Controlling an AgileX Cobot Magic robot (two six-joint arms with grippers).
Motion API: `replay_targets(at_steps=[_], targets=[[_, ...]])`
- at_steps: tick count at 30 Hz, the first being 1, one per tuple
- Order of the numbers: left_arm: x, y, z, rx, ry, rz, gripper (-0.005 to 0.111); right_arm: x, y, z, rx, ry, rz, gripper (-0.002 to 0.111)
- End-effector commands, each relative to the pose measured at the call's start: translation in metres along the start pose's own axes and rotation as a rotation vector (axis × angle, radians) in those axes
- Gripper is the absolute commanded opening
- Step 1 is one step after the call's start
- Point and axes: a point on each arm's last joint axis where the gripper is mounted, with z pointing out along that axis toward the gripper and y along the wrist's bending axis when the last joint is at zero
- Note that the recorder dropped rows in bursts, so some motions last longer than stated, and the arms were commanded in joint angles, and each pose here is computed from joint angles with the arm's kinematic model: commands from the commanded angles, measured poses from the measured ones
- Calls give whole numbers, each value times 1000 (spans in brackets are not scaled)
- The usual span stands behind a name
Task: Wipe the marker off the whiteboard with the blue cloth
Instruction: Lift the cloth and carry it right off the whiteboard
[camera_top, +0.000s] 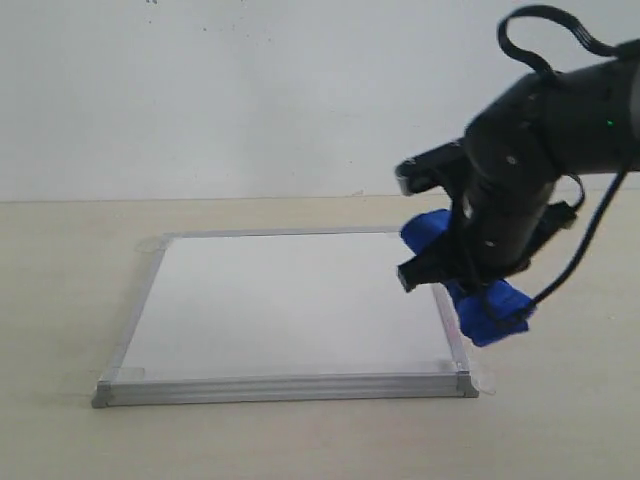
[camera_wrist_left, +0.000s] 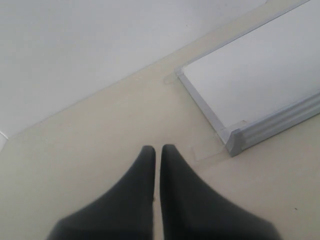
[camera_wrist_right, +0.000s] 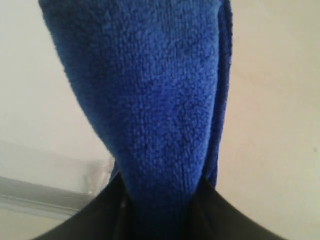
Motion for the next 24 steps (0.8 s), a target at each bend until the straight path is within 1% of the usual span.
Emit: replay_targets(at_steps=[1,3,4,5,8,11,14,18,20,24], targets=[[1,0,0,-2,-2,3,4,11,-26,8,23,7,241,0],[1,0,0,-2,-2,3,4,10,-31,9,27,0,376,0],[1,0,0,-2,-2,3,4,10,-34,10,26,-6,410,0],[1,0,0,-2,-2,3,4,9,-35,10,22,-12,441,0],[1,0,0,-2,-2,3,4,7,-34,10,9,-33,465,0],[1,0,0,-2,-2,3,4,4,-33,15,5,-35,464,0],[1,0,0,-2,-2,3,4,-2,-32,20,12,-18,421,0],[1,0,0,-2,-2,3,4,-13,-30,20,-22,83,385,0],[1,0,0,-2,-2,3,4,-21,-35,18,-46,111,328,0],[1,0,0,-2,-2,3,4,-38,-53,15,-76,230,316,0]])
